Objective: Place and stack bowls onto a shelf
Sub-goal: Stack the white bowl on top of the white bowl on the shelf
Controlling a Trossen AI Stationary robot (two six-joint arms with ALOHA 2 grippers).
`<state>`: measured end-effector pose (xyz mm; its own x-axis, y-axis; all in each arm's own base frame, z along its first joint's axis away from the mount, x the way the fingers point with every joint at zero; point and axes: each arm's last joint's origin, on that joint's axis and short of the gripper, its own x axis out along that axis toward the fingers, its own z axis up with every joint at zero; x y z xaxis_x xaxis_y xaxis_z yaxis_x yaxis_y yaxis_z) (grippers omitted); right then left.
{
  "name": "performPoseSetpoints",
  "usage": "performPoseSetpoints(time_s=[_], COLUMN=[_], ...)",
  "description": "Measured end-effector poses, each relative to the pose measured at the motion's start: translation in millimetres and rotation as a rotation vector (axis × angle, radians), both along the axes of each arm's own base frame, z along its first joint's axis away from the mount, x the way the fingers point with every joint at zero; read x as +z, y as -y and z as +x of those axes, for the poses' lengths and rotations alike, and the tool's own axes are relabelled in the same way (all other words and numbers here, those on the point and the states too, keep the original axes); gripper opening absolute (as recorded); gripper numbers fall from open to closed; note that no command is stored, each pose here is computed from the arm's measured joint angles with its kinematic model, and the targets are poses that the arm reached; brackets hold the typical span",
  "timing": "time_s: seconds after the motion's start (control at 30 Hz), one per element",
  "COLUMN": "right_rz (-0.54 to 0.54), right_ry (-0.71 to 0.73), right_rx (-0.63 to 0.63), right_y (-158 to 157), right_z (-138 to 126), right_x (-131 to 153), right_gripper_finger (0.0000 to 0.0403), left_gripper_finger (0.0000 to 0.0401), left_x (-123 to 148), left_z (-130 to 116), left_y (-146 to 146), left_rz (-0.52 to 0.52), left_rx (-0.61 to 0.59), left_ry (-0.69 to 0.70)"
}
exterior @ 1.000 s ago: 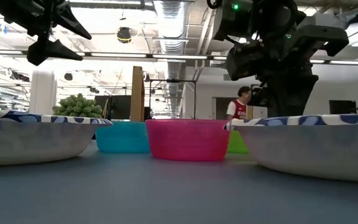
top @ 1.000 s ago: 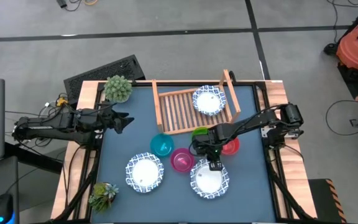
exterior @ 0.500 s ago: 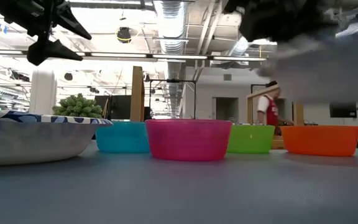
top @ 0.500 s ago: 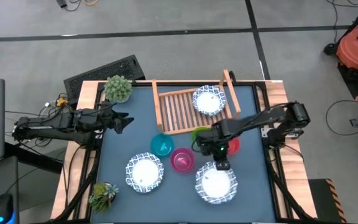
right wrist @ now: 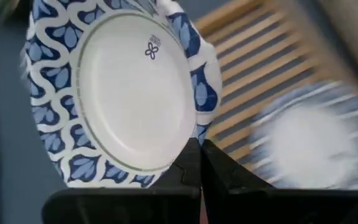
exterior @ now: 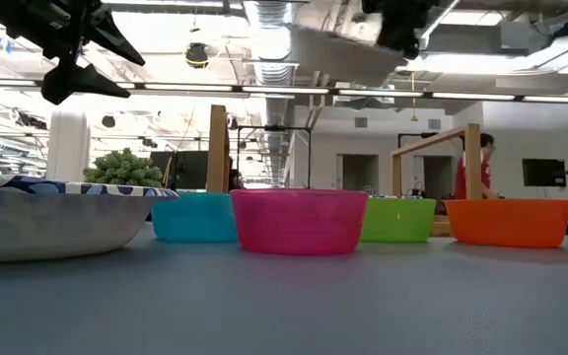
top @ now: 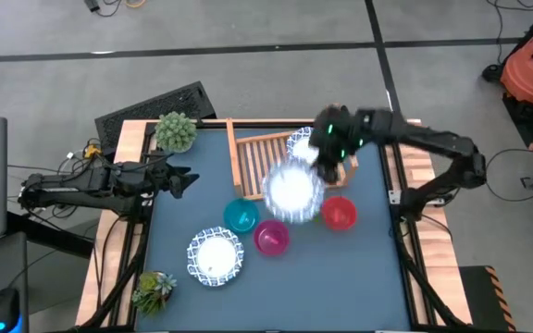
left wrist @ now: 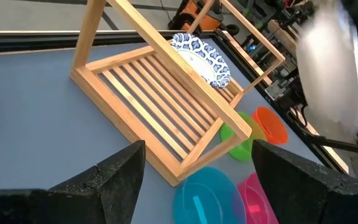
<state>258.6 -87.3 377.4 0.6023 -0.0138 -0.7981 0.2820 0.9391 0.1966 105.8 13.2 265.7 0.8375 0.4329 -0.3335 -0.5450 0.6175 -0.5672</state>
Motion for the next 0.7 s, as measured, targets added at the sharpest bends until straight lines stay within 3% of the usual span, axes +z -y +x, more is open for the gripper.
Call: performPoseSetpoints(time_s=[0.17,0.3,0.47,0.7], right_rz=[-0.13,-0.175,-0.134,-0.006], right_ry=[0.055,-0.008,-0.171,-0.366], right_rx=[-0.119,-0.154,-0.122,-0.036], right_y=[60.4,107.3,152.8,186.6], right_z=[-9.8,-12.7,-11.9,-13.5], right_x=[22.9,18.7,-11.5,-63.1], right_gripper_finger=[0.0019,0.0019,0.0018,0.0018], left_gripper_finger=[0.0281,0.0281,0.0281,0.0281], left_x=[0.0,0.0,0.0,-0.2], left_z=[-0.2,-0.3,-0.3,-0.4], left_y=[-0.5,-0.5,-0.5,-0.5], left_rz=[0.004,0.002,-0.003,-0.01], left_rx=[0.018,0.02,0.023,0.026], left_ry=[0.001,0.002,0.004,0.005])
